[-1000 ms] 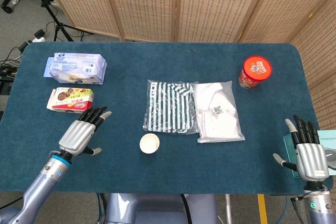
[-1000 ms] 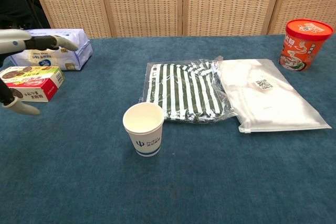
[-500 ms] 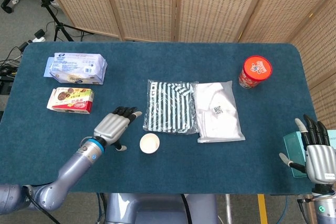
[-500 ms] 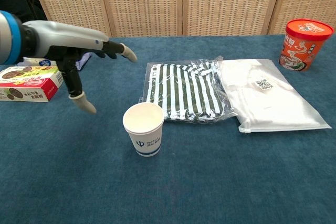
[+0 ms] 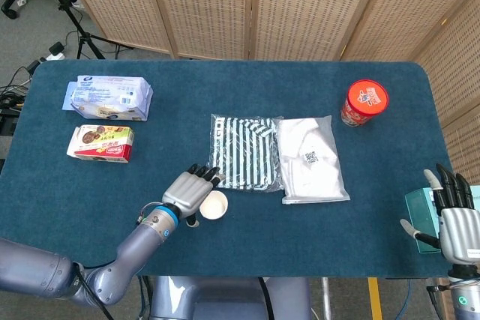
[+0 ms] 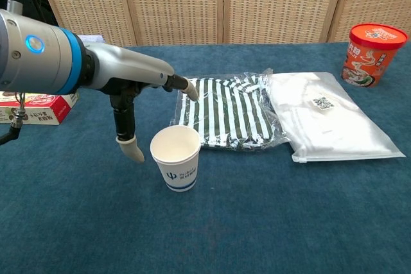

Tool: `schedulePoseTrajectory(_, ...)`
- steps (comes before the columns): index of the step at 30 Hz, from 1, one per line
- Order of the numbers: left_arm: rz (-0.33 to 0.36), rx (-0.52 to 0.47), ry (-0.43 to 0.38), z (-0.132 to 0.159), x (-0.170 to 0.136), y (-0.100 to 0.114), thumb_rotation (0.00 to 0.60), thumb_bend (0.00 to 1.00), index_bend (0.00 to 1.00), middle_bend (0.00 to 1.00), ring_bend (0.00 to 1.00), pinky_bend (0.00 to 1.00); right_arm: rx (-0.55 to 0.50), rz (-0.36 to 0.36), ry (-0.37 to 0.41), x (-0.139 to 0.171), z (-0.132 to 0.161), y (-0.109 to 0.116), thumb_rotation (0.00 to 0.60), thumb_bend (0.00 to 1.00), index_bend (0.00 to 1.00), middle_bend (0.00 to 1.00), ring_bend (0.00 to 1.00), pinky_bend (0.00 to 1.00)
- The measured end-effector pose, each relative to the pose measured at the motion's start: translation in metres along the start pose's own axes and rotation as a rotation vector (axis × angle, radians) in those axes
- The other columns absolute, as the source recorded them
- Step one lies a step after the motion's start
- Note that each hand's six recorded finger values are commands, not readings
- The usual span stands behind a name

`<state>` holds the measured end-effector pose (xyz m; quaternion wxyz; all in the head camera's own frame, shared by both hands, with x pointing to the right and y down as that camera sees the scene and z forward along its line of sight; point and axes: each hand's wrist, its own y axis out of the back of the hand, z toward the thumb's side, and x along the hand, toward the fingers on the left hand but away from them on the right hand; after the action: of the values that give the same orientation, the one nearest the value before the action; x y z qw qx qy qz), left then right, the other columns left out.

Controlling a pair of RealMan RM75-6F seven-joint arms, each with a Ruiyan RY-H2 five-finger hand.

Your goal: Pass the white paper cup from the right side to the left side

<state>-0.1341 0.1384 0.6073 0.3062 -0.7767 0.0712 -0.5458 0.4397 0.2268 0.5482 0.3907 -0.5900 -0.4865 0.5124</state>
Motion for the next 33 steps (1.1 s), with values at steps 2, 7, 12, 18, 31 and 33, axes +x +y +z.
schedulePoseTrajectory(2,-0.005,0.018,0.004,0.002,0.003,-0.004,0.600,0.08,0.11,0.00,0.00,0.00,-0.002,-0.001,-0.002,0.000,-0.001,0.001,0.600,0.11,0.00,0.00,0.00,0.00)
schedulePoseTrajectory(7,-0.014,0.034,0.015,0.006,0.009,-0.010,0.600,0.08,0.11,0.00,0.00,0.00,-0.008,-0.009,-0.004,0.001,-0.002,0.004,0.600,0.11,0.00,0.00,0.00,0.00)
schedulePoseTrajectory(12,-0.026,0.042,0.017,0.012,0.017,-0.017,0.600,0.08,0.11,0.00,0.00,0.00,-0.016,-0.013,-0.008,0.002,-0.003,0.006,0.600,0.11,0.00,0.00,0.00,0.00)
schedulePoseTrajectory(18,-0.042,0.050,0.014,0.020,0.022,-0.025,0.600,0.10,0.11,0.00,0.00,0.00,-0.026,-0.014,-0.020,0.002,-0.007,0.009,0.600,0.11,0.00,0.00,0.00,0.00)
schedulePoseTrajectory(31,-0.046,0.049,0.018,0.023,0.022,-0.027,0.600,0.22,0.15,0.00,0.00,0.00,-0.035,-0.022,-0.029,0.002,-0.011,0.012,0.600,0.11,0.00,0.00,0.00,0.00)
schedulePoseTrajectory(33,-0.042,0.058,0.035,0.017,0.021,-0.025,0.600,0.22,0.15,0.00,0.00,0.00,-0.037,-0.021,-0.029,0.002,-0.010,0.012,0.600,0.11,0.00,0.00,0.00,0.00)
